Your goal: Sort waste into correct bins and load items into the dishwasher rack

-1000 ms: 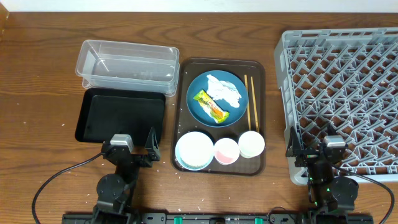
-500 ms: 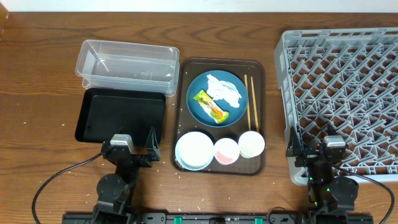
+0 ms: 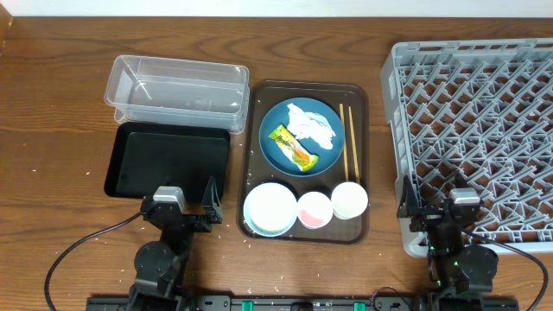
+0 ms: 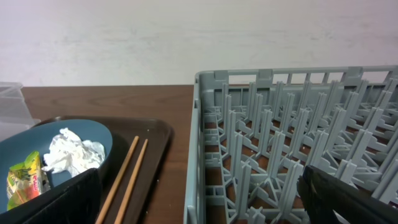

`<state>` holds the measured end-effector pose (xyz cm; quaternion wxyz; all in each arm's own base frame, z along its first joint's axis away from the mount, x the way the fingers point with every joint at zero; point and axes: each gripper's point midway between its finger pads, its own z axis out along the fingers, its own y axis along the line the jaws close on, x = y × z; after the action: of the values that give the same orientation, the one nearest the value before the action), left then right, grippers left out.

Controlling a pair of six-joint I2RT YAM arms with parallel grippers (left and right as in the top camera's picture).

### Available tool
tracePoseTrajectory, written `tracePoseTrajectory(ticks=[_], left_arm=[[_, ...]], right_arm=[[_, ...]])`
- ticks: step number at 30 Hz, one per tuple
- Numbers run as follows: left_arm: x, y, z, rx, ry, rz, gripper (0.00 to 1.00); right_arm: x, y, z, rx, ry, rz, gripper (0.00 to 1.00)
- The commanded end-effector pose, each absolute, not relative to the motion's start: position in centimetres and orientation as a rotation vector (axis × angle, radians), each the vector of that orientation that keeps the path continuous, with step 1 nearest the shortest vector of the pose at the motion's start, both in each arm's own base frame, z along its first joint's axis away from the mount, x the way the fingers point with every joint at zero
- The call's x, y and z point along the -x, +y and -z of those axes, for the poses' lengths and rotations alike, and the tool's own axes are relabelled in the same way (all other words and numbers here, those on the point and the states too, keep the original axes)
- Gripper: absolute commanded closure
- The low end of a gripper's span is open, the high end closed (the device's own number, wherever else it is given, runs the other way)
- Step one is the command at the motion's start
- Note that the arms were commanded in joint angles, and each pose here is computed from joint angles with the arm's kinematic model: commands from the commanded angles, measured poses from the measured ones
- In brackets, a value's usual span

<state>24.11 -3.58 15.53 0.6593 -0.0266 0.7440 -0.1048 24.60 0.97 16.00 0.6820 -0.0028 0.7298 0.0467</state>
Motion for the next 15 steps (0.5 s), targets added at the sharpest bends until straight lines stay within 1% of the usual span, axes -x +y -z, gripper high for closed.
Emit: tracePoseTrajectory(ticks=[1, 11, 15], left_arm=[[-24.12, -3.52, -13.7, 0.069, 1.728, 0.232, 0.06], [-24.12, -3.52, -13.7, 0.069, 1.728, 0.232, 0.06], [-24.24, -3.35, -14.4, 0.078, 1.698, 0.227, 0.05]], right_arm=[[-24.6, 0.82, -15.92, -0.005, 1.635, -0.107, 0.01], [-24.6, 0.82, -15.92, -0.005, 1.635, -0.107, 0.01], [-24.6, 0.87, -15.94, -0.004, 1.635, -0.11, 0.01]])
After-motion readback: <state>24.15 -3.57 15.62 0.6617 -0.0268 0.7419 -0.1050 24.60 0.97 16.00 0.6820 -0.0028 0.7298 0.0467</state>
